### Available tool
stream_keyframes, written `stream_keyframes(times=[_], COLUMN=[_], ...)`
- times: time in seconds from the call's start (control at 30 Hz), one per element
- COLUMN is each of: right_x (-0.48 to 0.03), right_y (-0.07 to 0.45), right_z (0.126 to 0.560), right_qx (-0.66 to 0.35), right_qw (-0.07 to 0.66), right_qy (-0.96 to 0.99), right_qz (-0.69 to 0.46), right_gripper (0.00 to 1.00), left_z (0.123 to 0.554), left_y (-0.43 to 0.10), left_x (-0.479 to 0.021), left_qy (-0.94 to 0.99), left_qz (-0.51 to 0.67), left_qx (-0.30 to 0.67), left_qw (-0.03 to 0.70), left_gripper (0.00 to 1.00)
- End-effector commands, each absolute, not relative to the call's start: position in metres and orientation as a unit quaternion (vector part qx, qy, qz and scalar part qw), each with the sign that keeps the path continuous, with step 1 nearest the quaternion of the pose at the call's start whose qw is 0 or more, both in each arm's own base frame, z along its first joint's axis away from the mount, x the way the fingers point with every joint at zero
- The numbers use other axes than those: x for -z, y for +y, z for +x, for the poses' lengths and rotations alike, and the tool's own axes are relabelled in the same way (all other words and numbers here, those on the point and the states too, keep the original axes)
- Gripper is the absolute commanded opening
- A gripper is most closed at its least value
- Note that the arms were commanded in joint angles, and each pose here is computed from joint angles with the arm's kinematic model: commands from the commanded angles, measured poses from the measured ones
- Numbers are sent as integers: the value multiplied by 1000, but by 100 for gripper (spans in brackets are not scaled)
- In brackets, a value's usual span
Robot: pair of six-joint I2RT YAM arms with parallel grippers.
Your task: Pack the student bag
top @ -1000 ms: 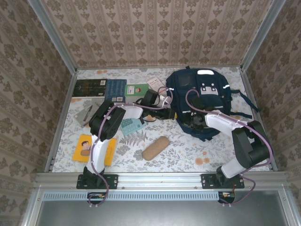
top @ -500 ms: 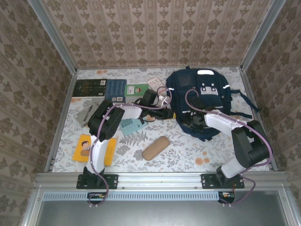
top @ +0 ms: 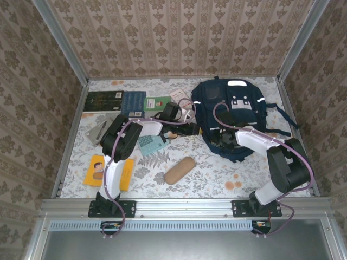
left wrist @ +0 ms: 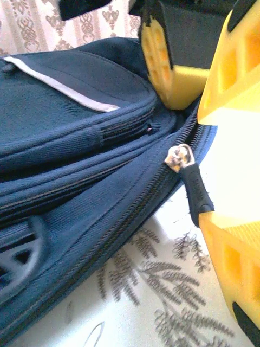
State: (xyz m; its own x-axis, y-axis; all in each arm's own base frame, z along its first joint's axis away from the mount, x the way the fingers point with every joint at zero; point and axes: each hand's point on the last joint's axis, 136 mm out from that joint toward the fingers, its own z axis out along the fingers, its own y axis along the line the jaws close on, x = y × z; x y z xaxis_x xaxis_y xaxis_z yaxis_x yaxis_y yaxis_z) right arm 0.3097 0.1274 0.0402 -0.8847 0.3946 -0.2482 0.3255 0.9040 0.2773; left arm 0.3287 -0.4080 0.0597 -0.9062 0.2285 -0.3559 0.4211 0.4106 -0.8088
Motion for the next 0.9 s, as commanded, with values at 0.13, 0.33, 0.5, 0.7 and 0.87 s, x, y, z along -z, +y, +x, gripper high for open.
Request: stream_keyframes(times=[0.13, 0.33, 0.5, 0.7, 0.87], right_x=[-25, -25, -25, -27, -27], right_y=[127, 128, 129, 129, 130], right_z=[288, 289, 290, 290, 290], right_qx=[-94, -94, -95, -95, -96], right_qw=[105, 106, 106, 107, 108], right_qy=[972, 972, 972, 972, 972], right_qz=[186, 186, 185, 185, 186], right_gripper=[7, 7, 7, 7, 8], left_z=[352, 335, 319, 304, 297], left_y=[-418, -422, -422, -420, -418], left_x=[-71, -63, -58, -61, -65], left_qy=[840, 836, 836, 830, 823], left_qz=[210, 224, 235, 250, 255], left_qx=[482, 489, 488, 493, 504], left_qw=[131, 104, 89, 72, 64], left_gripper=[49, 50, 49, 50, 47])
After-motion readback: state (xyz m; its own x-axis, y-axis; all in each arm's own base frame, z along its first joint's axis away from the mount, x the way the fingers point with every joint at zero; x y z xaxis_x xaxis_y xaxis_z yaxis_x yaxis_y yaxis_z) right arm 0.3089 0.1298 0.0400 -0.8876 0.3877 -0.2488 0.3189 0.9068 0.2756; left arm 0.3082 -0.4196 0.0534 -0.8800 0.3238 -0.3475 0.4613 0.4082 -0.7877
